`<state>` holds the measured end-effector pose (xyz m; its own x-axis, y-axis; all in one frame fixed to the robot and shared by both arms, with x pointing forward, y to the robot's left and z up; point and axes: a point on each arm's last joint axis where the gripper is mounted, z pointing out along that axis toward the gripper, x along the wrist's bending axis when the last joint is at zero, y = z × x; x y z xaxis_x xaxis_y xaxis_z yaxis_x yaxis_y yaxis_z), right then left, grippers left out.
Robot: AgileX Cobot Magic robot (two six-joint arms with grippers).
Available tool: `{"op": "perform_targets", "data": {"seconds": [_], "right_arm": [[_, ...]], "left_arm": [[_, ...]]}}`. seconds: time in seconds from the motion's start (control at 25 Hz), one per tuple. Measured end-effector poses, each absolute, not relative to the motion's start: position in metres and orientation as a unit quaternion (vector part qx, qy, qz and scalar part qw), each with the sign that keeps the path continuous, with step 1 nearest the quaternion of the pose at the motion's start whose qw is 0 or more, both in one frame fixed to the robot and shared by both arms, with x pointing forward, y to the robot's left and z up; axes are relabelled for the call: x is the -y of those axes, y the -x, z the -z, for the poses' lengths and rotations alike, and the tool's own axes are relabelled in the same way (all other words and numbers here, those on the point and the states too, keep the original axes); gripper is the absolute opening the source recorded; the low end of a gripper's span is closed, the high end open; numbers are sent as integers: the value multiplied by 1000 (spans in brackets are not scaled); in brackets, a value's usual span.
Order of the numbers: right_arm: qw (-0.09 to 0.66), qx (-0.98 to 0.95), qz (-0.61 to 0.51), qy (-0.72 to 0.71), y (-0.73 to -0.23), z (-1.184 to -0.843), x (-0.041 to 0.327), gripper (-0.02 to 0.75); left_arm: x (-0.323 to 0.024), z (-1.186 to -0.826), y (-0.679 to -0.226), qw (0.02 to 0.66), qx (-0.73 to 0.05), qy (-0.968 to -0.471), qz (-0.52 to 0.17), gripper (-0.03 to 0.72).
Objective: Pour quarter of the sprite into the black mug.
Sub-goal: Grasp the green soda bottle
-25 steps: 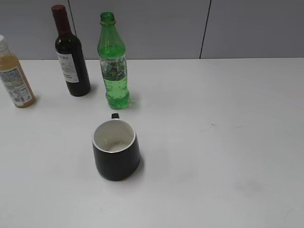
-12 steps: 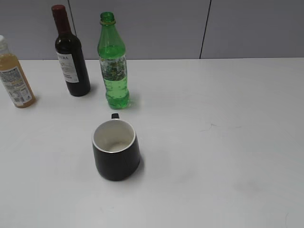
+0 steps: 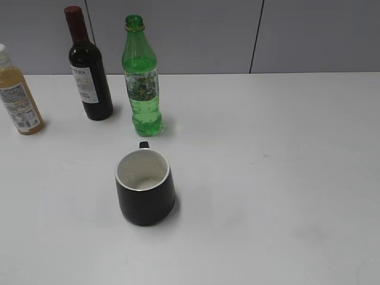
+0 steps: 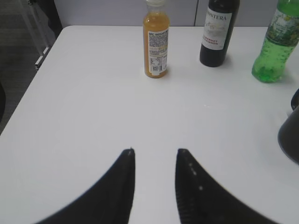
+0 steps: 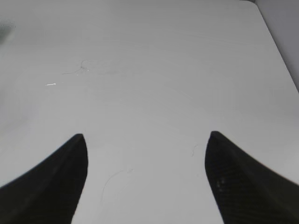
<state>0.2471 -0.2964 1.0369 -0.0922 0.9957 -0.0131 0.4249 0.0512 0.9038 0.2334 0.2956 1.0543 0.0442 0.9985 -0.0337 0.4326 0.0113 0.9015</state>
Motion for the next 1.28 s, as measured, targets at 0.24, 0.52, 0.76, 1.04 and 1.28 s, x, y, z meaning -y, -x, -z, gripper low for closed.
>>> {"op": "perform_targets", "data": {"seconds": [0.24, 0.52, 0.76, 1.04, 1.28], "right_arm": [[364, -627, -392, -567, -247, -1037, 296, 591], [364, -627, -392, -567, -247, -1037, 296, 591], [365, -627, -391, -566, -247, -1037, 296, 591], [364, -627, -392, -567, -247, -1037, 296, 591], [364, -627, -392, -567, -247, -1037, 296, 591]], "left_arm": [[-296, -1054, -233, 395, -591, -605, -358, 372], [-295, -1054, -233, 396, -591, -605, -358, 626], [-295, -1054, -233, 399, -591, -605, -354, 606], [-294, -1054, -233, 398, -585, -611, -355, 594], [-293, -1060, -244, 389, -578, -626, -349, 594]]}}
